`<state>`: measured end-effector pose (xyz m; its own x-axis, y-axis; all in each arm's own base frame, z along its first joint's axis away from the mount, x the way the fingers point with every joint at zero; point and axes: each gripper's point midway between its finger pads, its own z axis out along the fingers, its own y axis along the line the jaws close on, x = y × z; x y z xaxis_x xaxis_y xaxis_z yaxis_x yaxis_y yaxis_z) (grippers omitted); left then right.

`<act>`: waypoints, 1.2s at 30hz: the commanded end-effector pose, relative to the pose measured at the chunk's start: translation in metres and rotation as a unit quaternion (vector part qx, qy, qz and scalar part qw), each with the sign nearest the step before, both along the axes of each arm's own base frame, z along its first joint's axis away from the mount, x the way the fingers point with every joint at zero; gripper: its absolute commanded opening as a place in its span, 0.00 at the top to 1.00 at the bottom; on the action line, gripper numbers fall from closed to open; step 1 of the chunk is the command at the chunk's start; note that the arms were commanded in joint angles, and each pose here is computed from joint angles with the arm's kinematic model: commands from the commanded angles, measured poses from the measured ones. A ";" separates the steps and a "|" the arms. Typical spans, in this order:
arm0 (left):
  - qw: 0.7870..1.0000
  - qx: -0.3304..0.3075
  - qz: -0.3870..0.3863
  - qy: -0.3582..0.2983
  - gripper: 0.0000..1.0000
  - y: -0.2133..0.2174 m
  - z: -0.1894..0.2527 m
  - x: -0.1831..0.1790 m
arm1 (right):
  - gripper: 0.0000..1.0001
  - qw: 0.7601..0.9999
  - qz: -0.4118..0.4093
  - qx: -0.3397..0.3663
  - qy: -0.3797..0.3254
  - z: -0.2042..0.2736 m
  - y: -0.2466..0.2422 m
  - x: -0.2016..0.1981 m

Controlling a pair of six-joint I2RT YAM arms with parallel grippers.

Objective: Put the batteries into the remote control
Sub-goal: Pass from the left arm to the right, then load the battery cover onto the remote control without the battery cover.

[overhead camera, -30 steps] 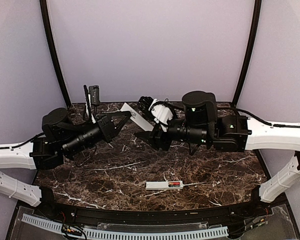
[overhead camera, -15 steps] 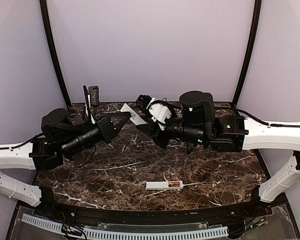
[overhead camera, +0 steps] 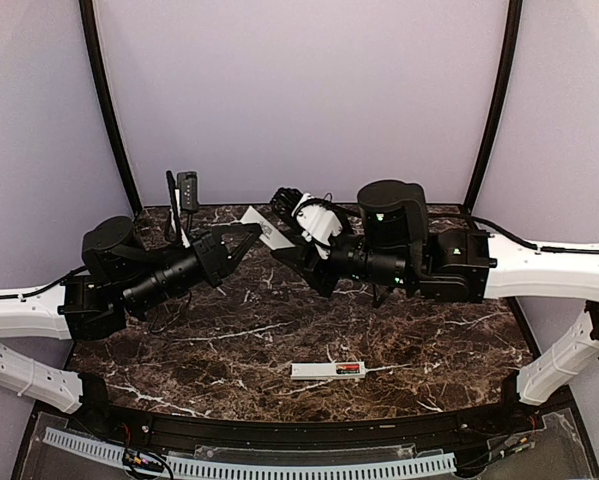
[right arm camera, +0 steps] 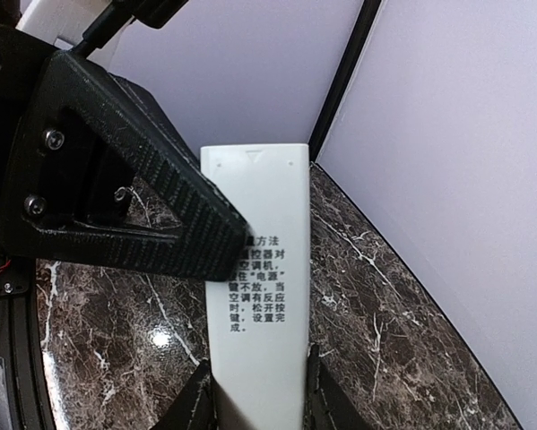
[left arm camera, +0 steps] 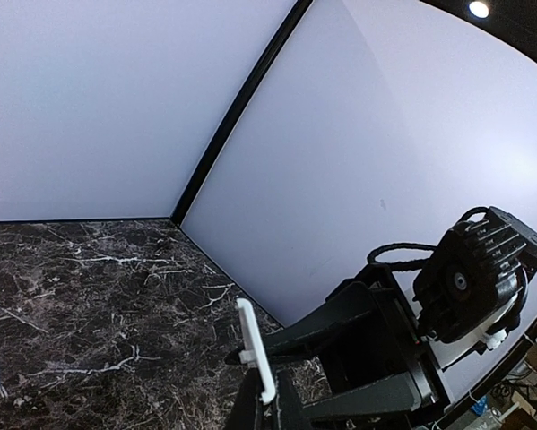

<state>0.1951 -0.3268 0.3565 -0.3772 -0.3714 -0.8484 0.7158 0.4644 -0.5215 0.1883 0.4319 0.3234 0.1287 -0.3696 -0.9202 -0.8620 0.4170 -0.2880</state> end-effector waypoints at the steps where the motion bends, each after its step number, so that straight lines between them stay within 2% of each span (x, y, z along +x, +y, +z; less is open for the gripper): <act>1: 1.000 -0.016 -0.010 -0.013 1.00 0.002 0.010 -0.004 | 0.68 1.000 -0.005 0.023 0.004 0.016 0.004 0.000; 4: 1.000 -0.017 -0.011 -0.015 1.00 0.002 0.010 -0.005 | 0.69 1.000 -0.008 0.026 0.008 0.017 0.003 0.001; 8: 1.000 -0.015 -0.008 -0.013 1.00 0.003 0.008 -0.004 | 0.87 0.999 -0.008 0.032 0.009 0.018 0.001 0.000; 13: 1.000 -0.008 -0.002 -0.012 1.00 0.004 0.005 -0.002 | 0.99 0.999 -0.007 0.031 0.015 0.019 -0.004 0.000; 15: 1.000 0.001 0.007 -0.010 0.79 0.005 0.000 0.001 | 1.00 0.999 -0.005 0.022 0.028 0.016 -0.008 0.002; 16: 1.000 0.007 0.012 -0.014 0.60 0.007 0.000 0.001 | 1.00 0.999 -0.004 0.014 0.038 0.012 -0.011 0.003; 17: 0.999 0.018 0.024 -0.012 0.53 0.011 -0.004 0.004 | 1.00 0.999 -0.002 0.006 0.049 0.008 -0.014 0.005; 18: 0.999 0.030 0.030 -0.019 0.41 0.015 -0.005 0.004 | 1.00 0.998 0.002 -0.005 0.061 0.002 -0.018 0.005; 20: 0.997 0.049 0.051 -0.037 0.31 0.028 -0.006 0.005 | 1.00 0.995 0.022 -0.034 0.093 -0.014 -0.027 0.004; 22: 0.993 0.076 0.063 -0.069 0.26 0.040 -0.007 0.002 | 1.00 0.988 0.047 -0.072 0.131 -0.037 -0.038 0.001; 25: 0.982 0.146 0.052 -0.112 0.25 0.044 -0.017 -0.004 | 1.00 0.969 0.092 -0.144 0.180 -0.076 -0.054 -0.011; 26: 0.972 0.195 0.042 -0.121 0.26 0.042 -0.033 -0.005 | 1.00 0.960 0.112 -0.171 0.190 -0.088 -0.058 -0.019; 30: 0.947 0.289 -0.034 -0.135 0.27 0.026 -0.082 -0.018 | 0.99 0.928 0.141 -0.268 0.219 -0.136 -0.075 -0.033; 32: 0.937 0.295 -0.105 -0.156 0.28 0.013 -0.100 -0.038 | 0.98 0.910 0.138 -0.315 0.233 -0.160 -0.082 -0.032; 36: 0.919 0.295 -0.172 -0.197 0.30 0.003 -0.126 -0.061 | 0.97 0.877 0.138 -0.376 0.263 -0.202 -0.091 -0.036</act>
